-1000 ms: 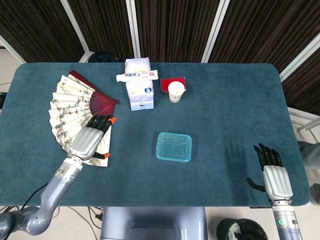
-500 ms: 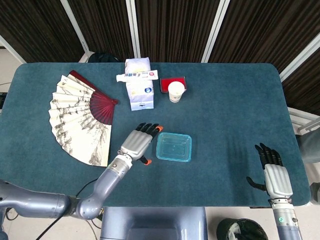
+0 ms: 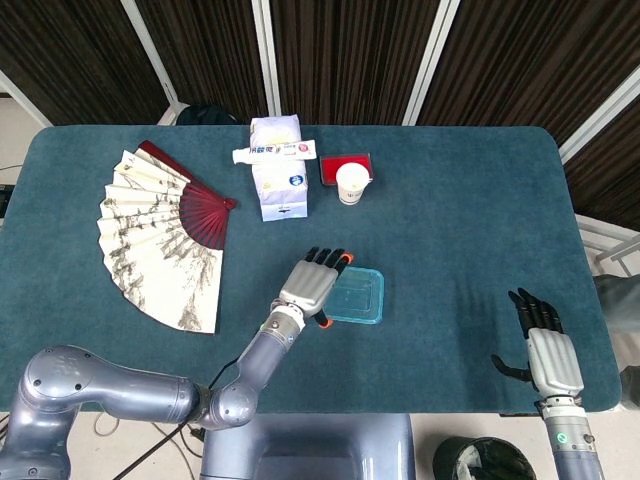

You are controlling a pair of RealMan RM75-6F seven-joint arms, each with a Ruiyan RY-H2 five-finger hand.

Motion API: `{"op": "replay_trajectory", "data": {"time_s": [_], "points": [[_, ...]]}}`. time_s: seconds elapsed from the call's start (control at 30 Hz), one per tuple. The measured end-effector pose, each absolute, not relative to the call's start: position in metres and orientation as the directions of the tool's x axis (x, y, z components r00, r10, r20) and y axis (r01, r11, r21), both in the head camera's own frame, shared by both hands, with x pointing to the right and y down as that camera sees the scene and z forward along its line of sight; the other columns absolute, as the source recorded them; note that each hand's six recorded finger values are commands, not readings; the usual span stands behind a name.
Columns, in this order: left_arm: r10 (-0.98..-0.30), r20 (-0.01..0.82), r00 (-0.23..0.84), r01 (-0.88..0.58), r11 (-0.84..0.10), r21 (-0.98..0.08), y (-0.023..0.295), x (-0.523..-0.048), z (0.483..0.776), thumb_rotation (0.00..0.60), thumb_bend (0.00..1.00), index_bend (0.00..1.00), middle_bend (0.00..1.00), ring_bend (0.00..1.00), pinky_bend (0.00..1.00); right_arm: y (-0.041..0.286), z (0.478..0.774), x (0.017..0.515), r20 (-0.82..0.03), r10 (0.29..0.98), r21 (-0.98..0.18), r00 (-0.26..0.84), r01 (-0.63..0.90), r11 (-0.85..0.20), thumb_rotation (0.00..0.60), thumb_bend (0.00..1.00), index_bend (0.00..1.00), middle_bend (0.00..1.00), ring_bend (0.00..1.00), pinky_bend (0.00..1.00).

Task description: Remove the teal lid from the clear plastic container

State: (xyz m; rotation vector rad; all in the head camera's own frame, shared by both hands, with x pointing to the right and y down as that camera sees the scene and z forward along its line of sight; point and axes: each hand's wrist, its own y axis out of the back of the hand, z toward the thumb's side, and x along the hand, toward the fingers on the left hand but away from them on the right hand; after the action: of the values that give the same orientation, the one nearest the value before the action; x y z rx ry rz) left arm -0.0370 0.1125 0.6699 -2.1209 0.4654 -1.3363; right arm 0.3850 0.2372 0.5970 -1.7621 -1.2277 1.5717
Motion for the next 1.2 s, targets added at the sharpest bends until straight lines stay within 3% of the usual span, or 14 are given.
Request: {"op": "replay_trajectory", "data": {"time_s": [0.63, 1.0, 1.2], "points": [[-0.497, 0.738, 0.456, 0.045, -0.815, -0.577, 0.124, -0.004, 0.696, 0.600, 0.03, 0.00, 0.00, 0.00, 0.00, 0.237, 0.599, 0.386, -0.537, 0.841, -0.813, -0.069, 0.308, -0.494, 0.600, 0.30, 0.00, 0.00, 0.00, 0.00], [-0.515, 0.725, 0.457, 0.064, -0.794, -0.604, 0.119, 0.000, 0.698, 0.600, 0.01, 0.00, 0.00, 0.00, 0.00, 0.237, 0.599, 0.386, -0.542, 0.837, -0.809, -0.072, 0.315, -0.496, 0.600, 0.30, 0.00, 0.00, 0.00, 0.00], [-0.524, 0.724, 0.448, 0.080, -0.783, -0.617, 0.116, -0.002, 0.703, 0.600, 0.01, 0.00, 0.00, 0.01, 0.13, 0.237, 0.599, 0.386, -0.542, 0.837, -0.808, -0.073, 0.317, -0.496, 0.600, 0.30, 0.00, 0.00, 0.00, 0.00]]}}
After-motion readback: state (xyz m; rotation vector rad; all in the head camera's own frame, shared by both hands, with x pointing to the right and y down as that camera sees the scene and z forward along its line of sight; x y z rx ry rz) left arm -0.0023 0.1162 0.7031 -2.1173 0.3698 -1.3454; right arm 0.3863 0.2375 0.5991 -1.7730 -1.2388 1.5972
